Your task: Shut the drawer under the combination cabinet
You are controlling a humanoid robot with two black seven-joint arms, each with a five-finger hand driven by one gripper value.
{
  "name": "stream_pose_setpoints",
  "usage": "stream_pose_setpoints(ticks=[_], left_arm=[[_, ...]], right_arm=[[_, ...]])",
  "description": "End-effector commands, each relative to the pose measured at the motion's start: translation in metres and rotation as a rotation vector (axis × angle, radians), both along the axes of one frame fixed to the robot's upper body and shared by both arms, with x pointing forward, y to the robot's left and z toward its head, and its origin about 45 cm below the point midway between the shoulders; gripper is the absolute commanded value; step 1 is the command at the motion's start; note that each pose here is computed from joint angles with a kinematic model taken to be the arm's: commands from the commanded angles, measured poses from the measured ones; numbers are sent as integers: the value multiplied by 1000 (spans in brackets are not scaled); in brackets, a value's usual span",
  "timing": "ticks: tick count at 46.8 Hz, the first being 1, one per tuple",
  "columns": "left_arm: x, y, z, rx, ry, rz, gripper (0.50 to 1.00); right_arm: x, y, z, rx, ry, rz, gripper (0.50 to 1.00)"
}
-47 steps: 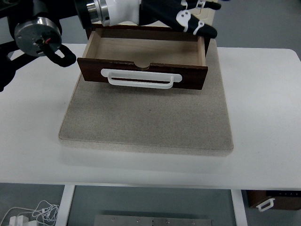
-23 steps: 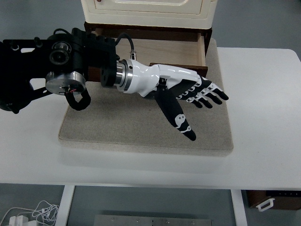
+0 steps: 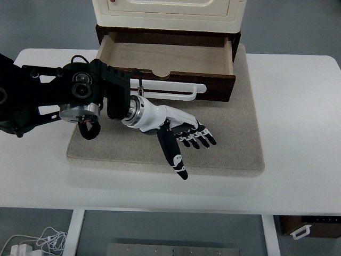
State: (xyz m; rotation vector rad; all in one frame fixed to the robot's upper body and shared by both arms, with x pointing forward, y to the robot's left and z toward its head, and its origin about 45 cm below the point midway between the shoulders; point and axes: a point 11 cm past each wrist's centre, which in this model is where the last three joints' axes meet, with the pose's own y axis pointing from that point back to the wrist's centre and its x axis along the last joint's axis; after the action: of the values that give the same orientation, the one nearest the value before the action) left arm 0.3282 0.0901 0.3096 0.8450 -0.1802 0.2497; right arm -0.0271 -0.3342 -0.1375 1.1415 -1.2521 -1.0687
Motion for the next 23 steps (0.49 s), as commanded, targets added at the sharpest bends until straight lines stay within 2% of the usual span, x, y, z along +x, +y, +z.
stream_pose_setpoints(ticks=[1, 14, 23], left_arm=[[0, 0, -6, 37, 1, -12, 996], [17, 13, -5, 170, -34, 29, 996], [27, 12, -1, 178, -47, 34, 996]], right_arm=[[0, 0, 0, 0, 0, 0, 952], [0, 0, 0, -1, 0, 0, 952], [0, 0, 0, 0, 0, 0, 952]])
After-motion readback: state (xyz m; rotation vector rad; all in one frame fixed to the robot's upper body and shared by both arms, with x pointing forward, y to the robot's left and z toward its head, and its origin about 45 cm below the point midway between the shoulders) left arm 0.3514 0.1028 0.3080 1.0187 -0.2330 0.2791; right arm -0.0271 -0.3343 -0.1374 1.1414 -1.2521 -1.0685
